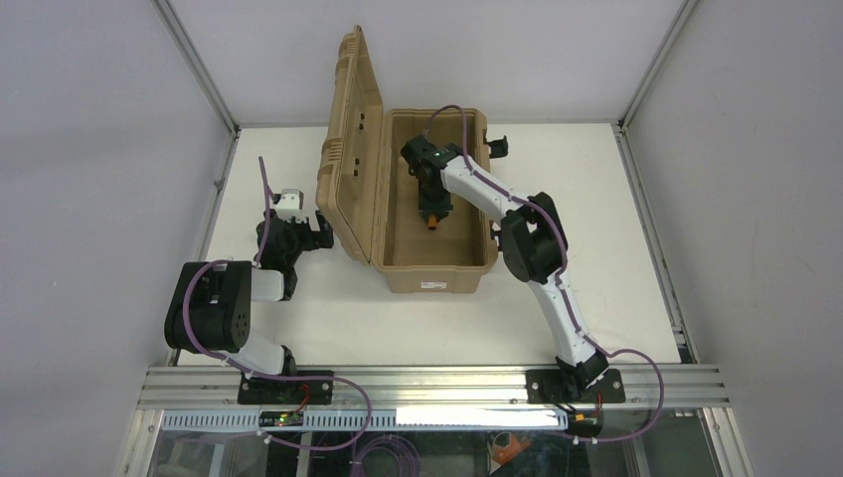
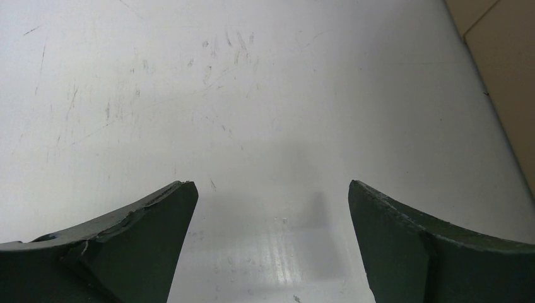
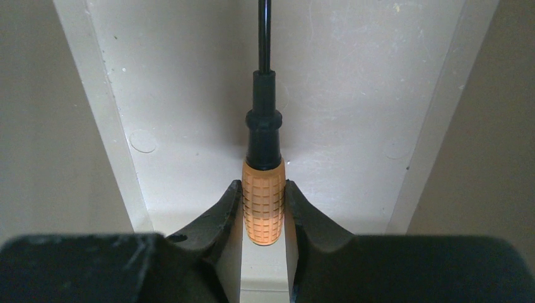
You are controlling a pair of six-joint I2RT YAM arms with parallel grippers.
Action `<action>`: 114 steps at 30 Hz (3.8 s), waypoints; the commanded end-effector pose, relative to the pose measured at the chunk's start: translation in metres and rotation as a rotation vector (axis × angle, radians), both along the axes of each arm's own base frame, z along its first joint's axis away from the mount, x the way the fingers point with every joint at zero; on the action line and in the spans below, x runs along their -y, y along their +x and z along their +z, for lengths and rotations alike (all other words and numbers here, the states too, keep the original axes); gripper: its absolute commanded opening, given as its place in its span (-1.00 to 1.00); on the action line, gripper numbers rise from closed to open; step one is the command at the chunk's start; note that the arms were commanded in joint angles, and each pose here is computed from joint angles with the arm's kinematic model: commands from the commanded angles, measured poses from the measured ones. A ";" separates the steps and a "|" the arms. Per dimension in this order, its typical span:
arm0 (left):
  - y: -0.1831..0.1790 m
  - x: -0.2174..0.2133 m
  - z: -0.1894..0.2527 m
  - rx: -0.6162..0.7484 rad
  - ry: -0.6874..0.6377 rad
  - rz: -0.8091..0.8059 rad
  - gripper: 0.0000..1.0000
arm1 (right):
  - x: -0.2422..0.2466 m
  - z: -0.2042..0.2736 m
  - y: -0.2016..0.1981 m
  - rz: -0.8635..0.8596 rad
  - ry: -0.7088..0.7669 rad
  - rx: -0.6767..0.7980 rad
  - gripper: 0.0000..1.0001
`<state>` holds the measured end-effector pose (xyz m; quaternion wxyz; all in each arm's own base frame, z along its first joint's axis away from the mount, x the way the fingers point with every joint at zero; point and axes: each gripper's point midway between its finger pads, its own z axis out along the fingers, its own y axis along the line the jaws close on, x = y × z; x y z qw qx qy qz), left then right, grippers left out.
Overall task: Put the screwdriver in the bin
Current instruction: Place the screwdriver in the bin, then reset both arms
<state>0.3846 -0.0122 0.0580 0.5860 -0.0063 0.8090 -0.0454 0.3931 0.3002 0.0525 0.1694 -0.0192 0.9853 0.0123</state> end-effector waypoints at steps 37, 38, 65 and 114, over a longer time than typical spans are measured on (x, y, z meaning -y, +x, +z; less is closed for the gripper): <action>0.006 0.002 0.022 0.080 -0.017 -0.012 0.98 | 0.001 0.085 0.019 0.027 0.091 0.177 0.16; 0.006 0.002 0.022 0.080 -0.017 -0.013 0.98 | 0.002 0.093 0.019 0.033 0.099 0.190 0.21; 0.006 0.002 0.022 0.080 -0.017 -0.012 0.98 | 0.109 0.259 0.022 -0.002 0.127 0.538 0.99; 0.006 0.002 0.022 0.080 -0.017 -0.013 0.98 | 0.250 0.062 -0.004 -0.154 0.006 0.549 0.99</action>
